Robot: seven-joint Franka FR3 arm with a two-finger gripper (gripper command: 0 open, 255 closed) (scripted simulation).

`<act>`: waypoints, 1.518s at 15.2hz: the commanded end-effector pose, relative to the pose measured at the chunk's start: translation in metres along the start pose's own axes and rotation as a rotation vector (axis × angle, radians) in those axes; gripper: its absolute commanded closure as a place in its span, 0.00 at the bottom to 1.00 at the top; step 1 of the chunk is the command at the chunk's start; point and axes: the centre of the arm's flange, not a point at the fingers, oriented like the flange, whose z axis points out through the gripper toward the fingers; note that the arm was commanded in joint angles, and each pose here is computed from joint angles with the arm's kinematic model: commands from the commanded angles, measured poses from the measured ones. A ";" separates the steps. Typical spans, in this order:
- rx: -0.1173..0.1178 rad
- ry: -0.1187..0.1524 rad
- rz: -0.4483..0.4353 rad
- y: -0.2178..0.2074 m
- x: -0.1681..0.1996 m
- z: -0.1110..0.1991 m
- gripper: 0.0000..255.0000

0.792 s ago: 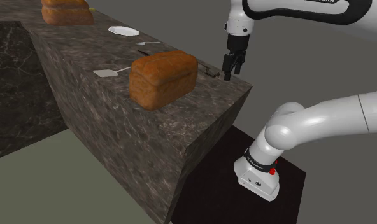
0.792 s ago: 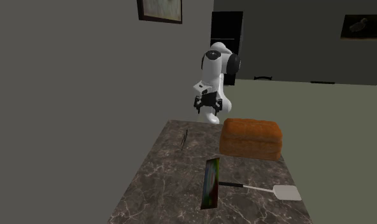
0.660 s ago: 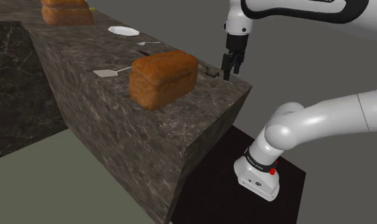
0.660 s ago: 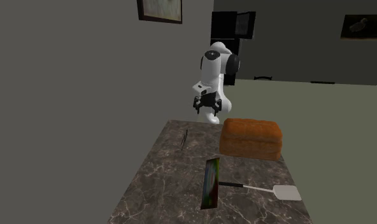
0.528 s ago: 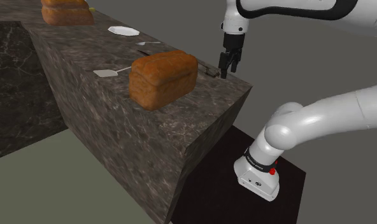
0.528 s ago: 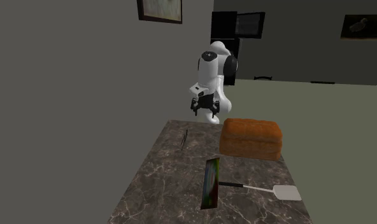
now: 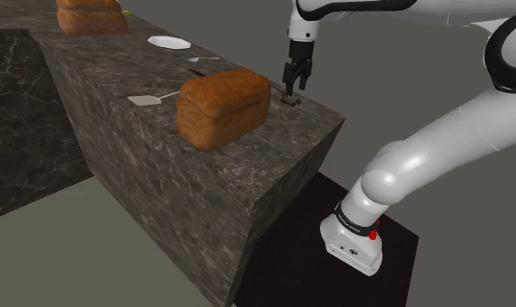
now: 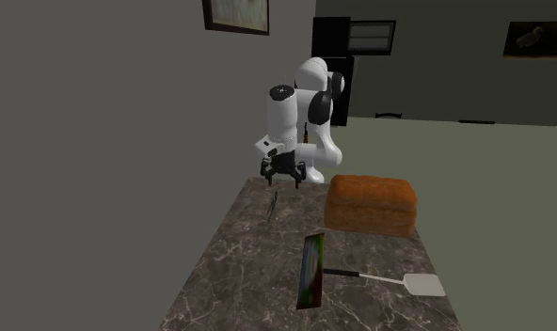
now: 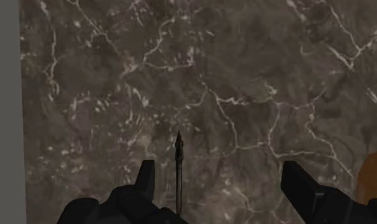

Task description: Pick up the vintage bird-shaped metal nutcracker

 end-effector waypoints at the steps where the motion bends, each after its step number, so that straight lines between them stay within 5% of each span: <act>1: 0.008 0.004 -0.004 0.012 0.023 0.001 0.00; 13: 0.018 0.008 -0.007 0.029 0.058 0.040 0.00; 14: 0.018 0.008 -0.007 0.028 0.057 0.040 1.00; 23: 0.018 0.008 -0.007 0.029 0.058 0.040 1.00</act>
